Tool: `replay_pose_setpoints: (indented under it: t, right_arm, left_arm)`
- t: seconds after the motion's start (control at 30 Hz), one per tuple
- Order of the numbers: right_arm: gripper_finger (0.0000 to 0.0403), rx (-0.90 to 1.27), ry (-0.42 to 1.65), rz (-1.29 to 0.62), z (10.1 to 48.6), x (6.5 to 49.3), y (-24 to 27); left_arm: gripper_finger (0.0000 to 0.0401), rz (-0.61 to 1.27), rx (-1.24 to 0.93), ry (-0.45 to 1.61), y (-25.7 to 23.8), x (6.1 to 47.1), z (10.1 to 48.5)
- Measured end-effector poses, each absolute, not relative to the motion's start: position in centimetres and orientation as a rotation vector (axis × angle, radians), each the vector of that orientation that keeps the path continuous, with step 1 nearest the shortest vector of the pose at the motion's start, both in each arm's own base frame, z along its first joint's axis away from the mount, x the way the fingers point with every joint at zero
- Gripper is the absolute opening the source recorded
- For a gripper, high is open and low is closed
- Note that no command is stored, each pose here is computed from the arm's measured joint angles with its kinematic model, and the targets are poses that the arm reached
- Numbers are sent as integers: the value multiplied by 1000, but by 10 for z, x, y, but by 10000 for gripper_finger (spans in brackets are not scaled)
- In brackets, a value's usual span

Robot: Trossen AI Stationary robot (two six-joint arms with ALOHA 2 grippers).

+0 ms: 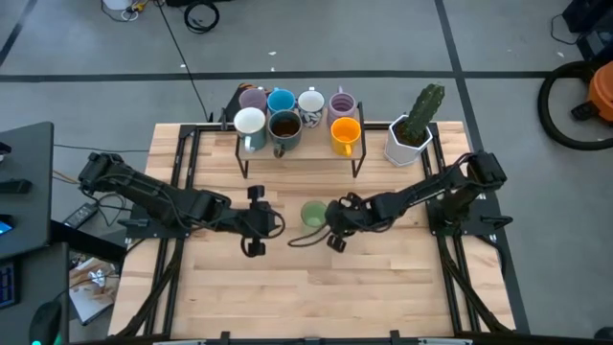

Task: Place coffee mugs
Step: Put the light green mug on the shelf

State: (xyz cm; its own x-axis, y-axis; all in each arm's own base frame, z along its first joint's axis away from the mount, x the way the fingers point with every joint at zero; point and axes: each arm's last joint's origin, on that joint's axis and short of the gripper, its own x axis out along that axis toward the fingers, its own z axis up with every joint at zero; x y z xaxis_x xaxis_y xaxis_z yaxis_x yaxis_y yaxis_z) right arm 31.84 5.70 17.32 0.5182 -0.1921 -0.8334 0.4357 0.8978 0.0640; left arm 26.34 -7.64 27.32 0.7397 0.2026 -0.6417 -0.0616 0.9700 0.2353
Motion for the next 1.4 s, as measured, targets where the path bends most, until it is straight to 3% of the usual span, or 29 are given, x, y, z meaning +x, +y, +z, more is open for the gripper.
replay_pose_setpoints:
  t: [0.43,0.8,0.93,1.13,1.4]
  right_arm:
    - [69,450,895,-713,171,313,31]
    - [67,492,820,-786,172,315,28]
    - [67,517,817,-794,172,315,27]
    - [67,489,754,-832,173,314,38]
    - [67,529,701,-846,176,316,37]
  left_arm:
    - [141,146,173,739,-81,260,272]
    - [141,99,403,705,-82,263,275]
    - [141,33,483,548,-79,273,265]
    - [141,-128,430,363,-70,275,241]
    - [141,-97,366,446,-54,243,228]
